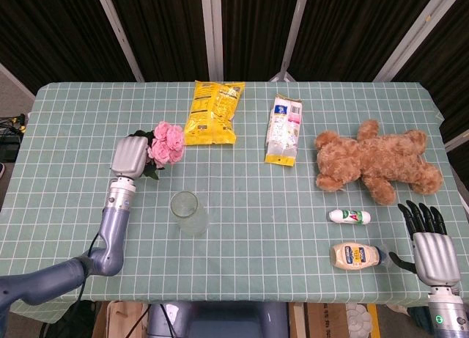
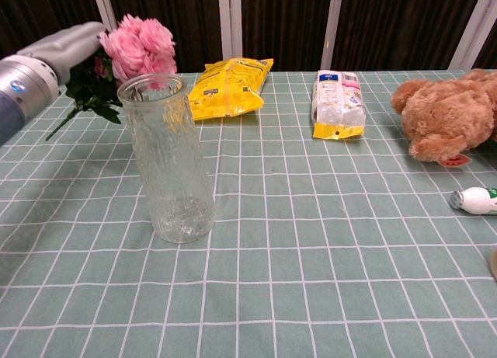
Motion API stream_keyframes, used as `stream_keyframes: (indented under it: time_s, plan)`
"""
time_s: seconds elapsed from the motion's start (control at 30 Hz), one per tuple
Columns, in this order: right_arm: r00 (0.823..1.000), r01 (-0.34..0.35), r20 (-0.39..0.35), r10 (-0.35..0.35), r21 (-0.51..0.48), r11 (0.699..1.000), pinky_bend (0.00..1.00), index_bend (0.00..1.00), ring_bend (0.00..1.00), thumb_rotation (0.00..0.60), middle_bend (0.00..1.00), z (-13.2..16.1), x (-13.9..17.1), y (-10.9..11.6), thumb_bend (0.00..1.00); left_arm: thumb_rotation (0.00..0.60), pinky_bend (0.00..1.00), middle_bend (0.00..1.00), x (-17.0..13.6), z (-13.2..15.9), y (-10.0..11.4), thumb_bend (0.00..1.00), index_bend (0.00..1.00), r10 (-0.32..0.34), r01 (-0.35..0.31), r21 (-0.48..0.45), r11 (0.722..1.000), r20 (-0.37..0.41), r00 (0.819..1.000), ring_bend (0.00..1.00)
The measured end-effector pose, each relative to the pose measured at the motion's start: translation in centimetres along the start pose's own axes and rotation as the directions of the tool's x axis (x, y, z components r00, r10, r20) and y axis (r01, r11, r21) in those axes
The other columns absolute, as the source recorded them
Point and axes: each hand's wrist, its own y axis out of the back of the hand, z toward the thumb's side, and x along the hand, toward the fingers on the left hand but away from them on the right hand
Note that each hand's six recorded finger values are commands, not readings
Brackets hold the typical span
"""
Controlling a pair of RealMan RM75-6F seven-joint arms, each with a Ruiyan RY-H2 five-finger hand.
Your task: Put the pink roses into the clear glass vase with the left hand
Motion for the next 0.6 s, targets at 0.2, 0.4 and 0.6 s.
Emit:
stream_keyframes:
  time_s: [0.2,0.4,0.6]
  plan:
    - [1.0,0.012,-0.004,-0.012,0.002,1.0,0.0,0.12,0.01,0.6,0.09,0.1,0.2,0.3,0.17,0.6,0.44,0.47,-1.7,0.7,6.8,0.48,0.4,0.074,-0.063,-0.217,0.974,0.044,0.996,0.34]
    - [1.0,0.014,-0.008,-0.014,-0.01,1.0,0.0,0.12,0.01,0.6,0.09,0.3,0.3,0.5,0.17,0.6,0.44,0.47,-3.8,1.8,13.2,0.48,0.4,0.188,-0.136,-0.439,0.888,0.078,0.979,0.34]
    - [1.0,0.02,-0.014,-0.021,-0.019,1.0,0.0,0.12,0.01,0.6,0.09,0.3,0.3,0.7,0.17,0.6,0.44,0.47,-5.7,3.6,16.6,0.48,0.4,0.183,-0.072,-0.621,0.781,0.117,0.976,0.34]
